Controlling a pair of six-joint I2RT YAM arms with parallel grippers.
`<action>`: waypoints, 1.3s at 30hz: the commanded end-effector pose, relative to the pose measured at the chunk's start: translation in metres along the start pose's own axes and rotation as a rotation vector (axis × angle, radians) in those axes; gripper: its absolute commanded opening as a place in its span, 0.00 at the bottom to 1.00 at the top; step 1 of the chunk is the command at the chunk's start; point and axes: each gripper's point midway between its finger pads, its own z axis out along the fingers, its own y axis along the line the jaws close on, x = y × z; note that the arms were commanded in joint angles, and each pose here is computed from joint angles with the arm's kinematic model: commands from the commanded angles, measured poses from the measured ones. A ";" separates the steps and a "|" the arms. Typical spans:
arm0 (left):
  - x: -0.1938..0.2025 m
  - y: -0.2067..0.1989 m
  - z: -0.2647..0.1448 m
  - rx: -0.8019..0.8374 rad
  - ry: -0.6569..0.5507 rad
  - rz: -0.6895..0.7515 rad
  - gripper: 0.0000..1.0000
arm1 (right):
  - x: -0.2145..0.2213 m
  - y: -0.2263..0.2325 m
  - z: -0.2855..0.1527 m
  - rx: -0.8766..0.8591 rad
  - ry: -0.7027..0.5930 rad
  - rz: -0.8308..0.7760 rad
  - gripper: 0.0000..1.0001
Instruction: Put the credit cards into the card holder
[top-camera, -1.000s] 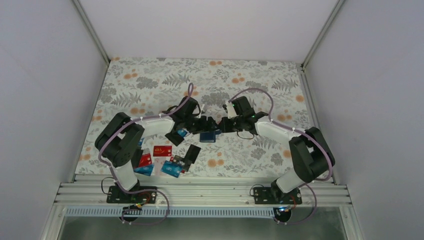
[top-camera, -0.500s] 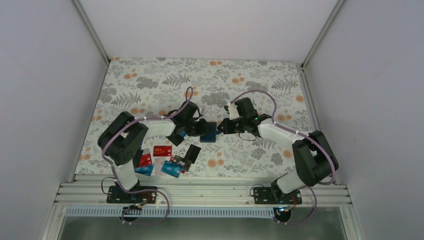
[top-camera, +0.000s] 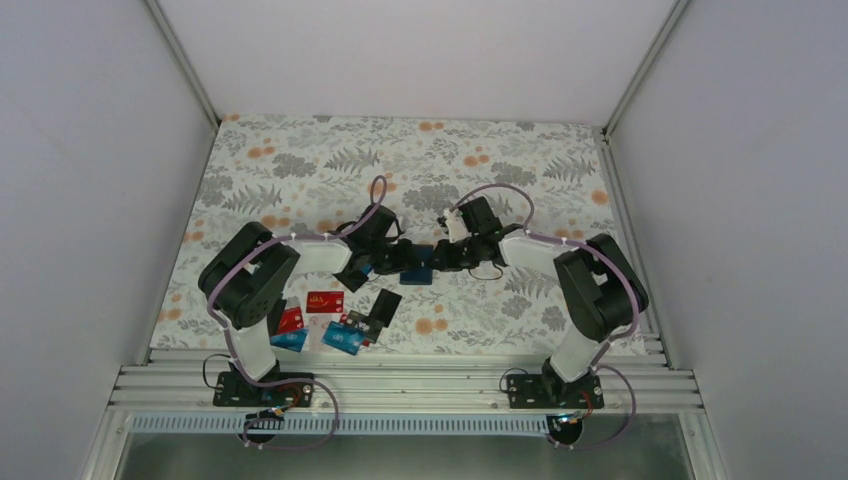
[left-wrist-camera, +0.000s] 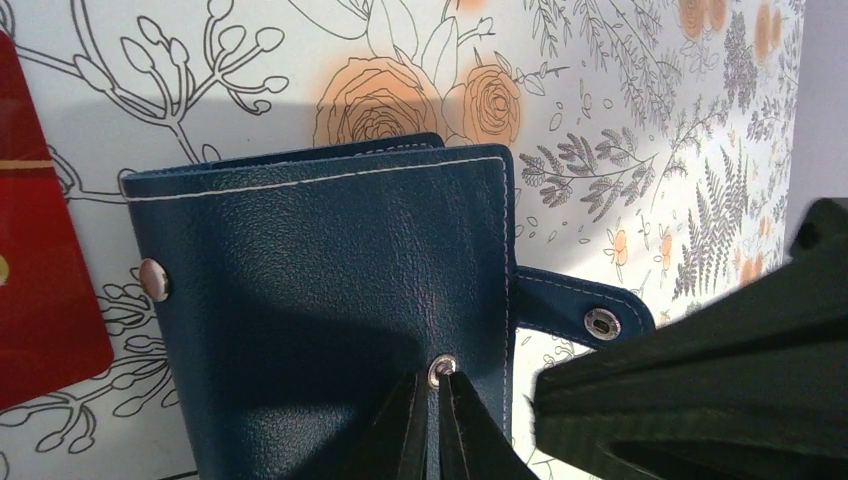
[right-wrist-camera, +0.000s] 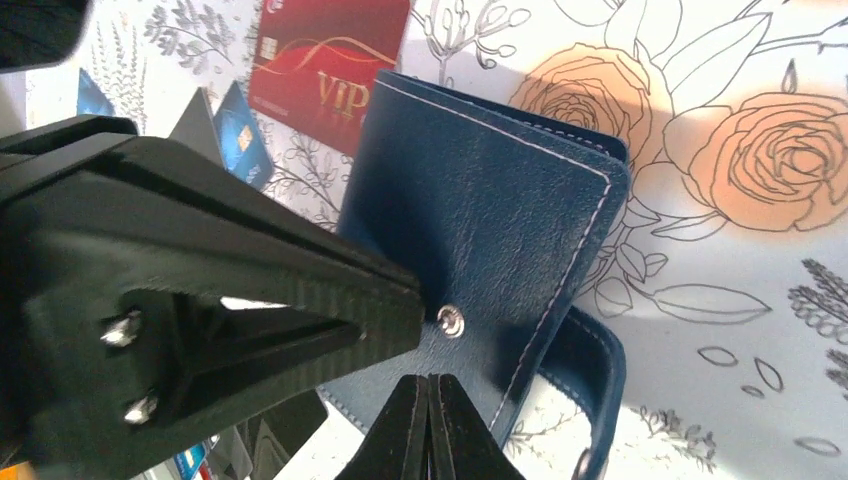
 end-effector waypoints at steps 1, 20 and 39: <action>0.006 0.011 0.001 -0.040 -0.005 -0.006 0.07 | -0.009 0.001 0.011 -0.023 0.009 -0.011 0.05; -0.006 0.001 -0.024 -0.073 -0.072 0.064 0.03 | 0.009 -0.033 0.042 0.060 0.099 0.040 0.04; -0.002 -0.006 -0.029 -0.074 -0.042 0.156 0.02 | 0.009 -0.039 0.041 0.098 0.101 0.036 0.04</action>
